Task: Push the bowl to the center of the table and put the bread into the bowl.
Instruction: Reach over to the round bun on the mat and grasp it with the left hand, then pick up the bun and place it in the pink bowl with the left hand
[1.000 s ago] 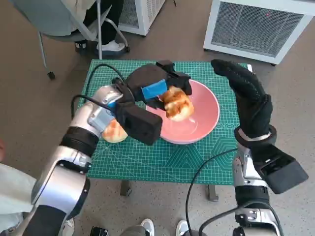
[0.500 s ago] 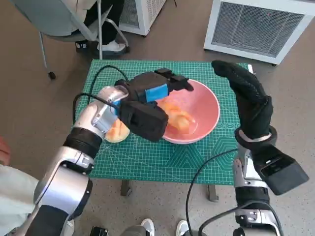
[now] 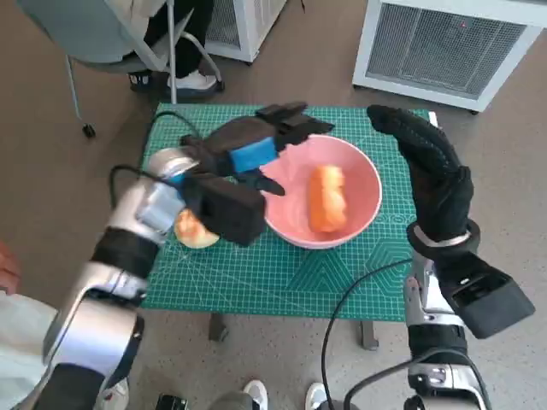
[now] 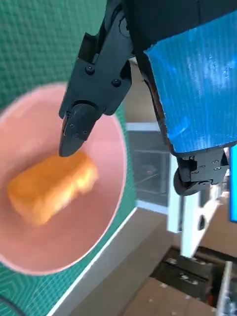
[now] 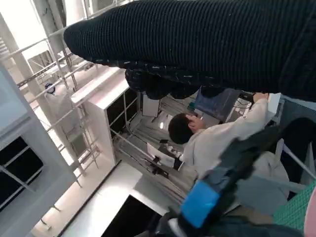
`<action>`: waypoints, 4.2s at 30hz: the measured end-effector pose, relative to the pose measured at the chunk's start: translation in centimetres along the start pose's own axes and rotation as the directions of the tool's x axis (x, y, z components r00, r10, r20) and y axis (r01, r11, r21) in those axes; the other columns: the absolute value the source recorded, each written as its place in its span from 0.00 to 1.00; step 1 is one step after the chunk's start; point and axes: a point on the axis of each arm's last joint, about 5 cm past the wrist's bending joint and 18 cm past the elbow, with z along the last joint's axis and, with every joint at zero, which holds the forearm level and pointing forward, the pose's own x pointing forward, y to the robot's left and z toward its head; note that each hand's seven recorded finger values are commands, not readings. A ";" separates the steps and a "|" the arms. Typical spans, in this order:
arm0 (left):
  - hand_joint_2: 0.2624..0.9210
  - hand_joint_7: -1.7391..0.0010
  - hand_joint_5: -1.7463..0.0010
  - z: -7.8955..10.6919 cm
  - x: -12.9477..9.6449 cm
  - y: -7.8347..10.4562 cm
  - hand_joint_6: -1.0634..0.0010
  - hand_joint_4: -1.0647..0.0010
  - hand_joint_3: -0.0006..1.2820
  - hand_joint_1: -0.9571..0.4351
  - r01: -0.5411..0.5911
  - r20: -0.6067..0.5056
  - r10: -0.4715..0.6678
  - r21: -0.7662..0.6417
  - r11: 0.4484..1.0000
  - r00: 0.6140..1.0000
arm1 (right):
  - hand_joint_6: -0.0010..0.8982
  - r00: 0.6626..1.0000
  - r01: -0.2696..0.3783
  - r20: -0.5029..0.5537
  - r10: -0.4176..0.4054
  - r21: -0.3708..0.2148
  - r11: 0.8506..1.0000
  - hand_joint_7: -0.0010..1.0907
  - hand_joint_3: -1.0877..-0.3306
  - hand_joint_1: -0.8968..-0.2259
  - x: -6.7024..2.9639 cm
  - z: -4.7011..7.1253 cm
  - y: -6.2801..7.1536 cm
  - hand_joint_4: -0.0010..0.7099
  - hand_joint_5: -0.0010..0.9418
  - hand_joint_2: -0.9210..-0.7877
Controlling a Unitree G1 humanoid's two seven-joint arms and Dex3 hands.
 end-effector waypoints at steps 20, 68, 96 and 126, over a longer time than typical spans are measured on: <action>0.83 0.96 1.00 -2.5 -6.8 0.0 0.80 0.93 0.00 0.51 0.029 -0.191 -0.035 -0.035 0.999 0.981 | 0.00 1.000 -0.006 -0.002 0.006 0.008 1.000 0.70 0.39 0.49 0.14 0.0 0.3 0.34 0.19 0.00; 0.82 0.97 0.99 -6.5 -7.4 -7.9 0.69 0.84 0.00 0.51 0.232 -0.462 -0.355 -0.302 0.925 0.813 | 0.00 1.000 -0.015 -0.009 0.015 0.002 1.000 0.70 0.37 0.50 0.09 0.0 0.2 0.29 0.26 0.00; 1.00 0.31 0.37 -6.7 -6.6 -7.7 0.42 0.35 0.05 0.68 0.138 -0.478 -0.193 -0.149 0.979 0.857 | 0.00 1.000 -0.022 -0.010 0.022 0.001 1.000 0.70 0.36 0.49 0.10 0.0 0.3 0.24 0.32 0.00; 1.00 0.31 0.35 1.5 -1.0 1.1 0.38 0.38 0.05 0.69 -0.259 0.024 0.259 0.008 0.966 0.966 | 0.00 0.999 -0.021 -0.025 0.021 0.007 1.000 0.70 0.36 0.48 -0.10 -0.3 0.4 0.20 0.39 0.00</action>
